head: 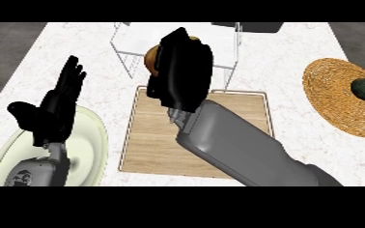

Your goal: Pick the pear from the tray and place it in the tiered shelf

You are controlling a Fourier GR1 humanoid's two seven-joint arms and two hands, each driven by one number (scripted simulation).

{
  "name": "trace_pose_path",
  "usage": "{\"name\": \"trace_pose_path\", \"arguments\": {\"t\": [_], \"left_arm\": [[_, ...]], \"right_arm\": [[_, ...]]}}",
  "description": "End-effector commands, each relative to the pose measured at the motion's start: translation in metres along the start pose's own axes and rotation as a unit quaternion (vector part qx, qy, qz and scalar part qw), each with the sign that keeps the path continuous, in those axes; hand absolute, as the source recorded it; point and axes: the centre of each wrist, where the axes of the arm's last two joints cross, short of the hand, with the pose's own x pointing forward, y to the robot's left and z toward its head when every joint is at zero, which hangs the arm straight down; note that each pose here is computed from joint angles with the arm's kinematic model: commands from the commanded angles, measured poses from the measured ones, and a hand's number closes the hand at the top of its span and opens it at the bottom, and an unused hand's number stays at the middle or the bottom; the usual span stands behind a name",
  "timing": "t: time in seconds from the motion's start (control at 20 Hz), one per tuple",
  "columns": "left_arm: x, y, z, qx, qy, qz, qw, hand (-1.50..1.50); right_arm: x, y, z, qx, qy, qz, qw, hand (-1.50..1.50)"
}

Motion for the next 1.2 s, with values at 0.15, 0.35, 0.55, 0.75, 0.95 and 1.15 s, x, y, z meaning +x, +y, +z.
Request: {"name": "trace_pose_path", "arguments": {"t": [0.15, 0.35, 0.55, 0.75, 0.95, 1.15], "left_arm": [[-0.005, 0.002, 0.01, -0.001, -0.007, 0.013, 0.9999, 0.0], [-0.009, -0.003, 0.009, 0.003, -0.014, 0.009, 0.9999, 0.0], [-0.005, -0.002, 0.006, 0.0, -0.014, 0.008, 0.9999, 0.0], [0.0, 0.002, 0.007, 0.003, -0.013, 0.01, 0.9999, 0.0], [0.002, -0.007, 0.009, -0.009, -0.013, 0.005, 0.9999, 0.0], [0.005, -0.008, 0.005, -0.001, -0.023, 0.002, 0.9997, 0.0]], "right_arm": [[0.021, -0.007, -0.029, -0.046, 0.136, -0.01, 0.99, 1.5], [0.021, -0.006, -0.037, -0.052, 0.149, -0.021, 0.987, 1.5], [0.017, 0.003, -0.054, -0.071, 0.143, -0.027, 0.987, 1.5], [-0.016, 0.03, -0.066, -0.095, 0.14, -0.025, 0.985, 1.5], [-0.031, 0.043, -0.076, -0.105, 0.145, -0.032, 0.983, 1.5], [-0.035, 0.051, -0.082, -0.105, 0.136, -0.035, 0.984, 1.5]]}}
